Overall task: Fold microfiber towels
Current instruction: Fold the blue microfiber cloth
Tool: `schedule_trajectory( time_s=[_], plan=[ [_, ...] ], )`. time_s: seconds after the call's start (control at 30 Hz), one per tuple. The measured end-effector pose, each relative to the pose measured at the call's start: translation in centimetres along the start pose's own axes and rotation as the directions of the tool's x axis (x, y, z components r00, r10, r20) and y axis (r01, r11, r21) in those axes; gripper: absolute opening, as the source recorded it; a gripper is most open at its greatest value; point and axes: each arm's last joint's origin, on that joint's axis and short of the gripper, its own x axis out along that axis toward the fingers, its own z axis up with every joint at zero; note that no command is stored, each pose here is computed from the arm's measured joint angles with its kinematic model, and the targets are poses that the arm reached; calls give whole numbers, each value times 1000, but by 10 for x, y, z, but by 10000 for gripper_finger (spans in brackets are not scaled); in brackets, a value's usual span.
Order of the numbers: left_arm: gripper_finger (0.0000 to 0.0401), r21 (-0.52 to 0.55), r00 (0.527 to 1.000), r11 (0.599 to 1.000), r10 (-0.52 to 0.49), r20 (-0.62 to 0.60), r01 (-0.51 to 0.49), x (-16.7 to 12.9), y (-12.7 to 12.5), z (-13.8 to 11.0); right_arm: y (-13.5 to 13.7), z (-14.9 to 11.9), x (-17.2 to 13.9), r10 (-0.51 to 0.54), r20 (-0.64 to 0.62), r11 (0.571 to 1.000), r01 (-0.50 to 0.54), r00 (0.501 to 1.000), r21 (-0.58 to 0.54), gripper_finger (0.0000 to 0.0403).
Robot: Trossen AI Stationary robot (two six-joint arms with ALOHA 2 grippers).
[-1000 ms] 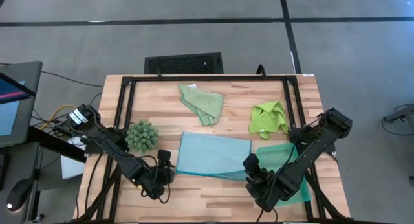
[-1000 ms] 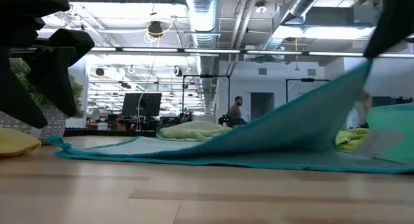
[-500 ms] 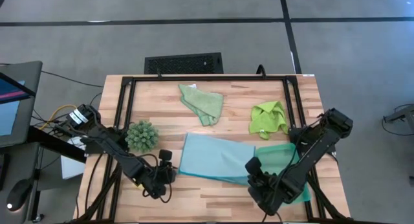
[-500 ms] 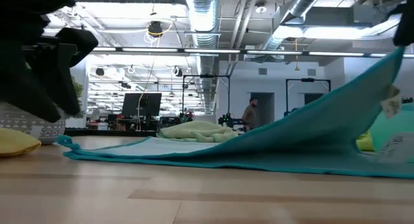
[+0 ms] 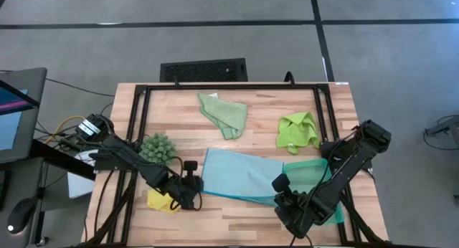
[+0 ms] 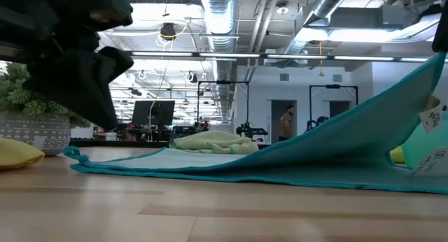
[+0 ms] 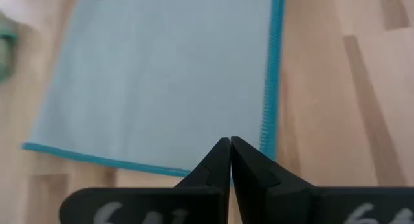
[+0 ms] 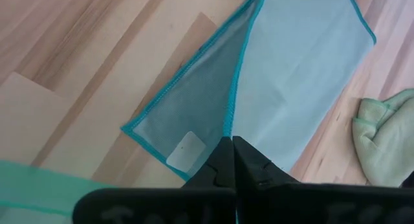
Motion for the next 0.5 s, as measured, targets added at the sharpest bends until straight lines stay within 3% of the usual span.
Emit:
schedule_trajectory(
  time_s=[0.23,0.5],
  plan=[
    [1,5,998,998,-58,-25,59,1,0,-1,2,0,-1,1,1,1000,-1,1000,13,6],
    [0,-44,994,997,-54,90,59,14,3,-21,6,0,-3,3,8,1000,-3,1000,9,6]
  ],
)
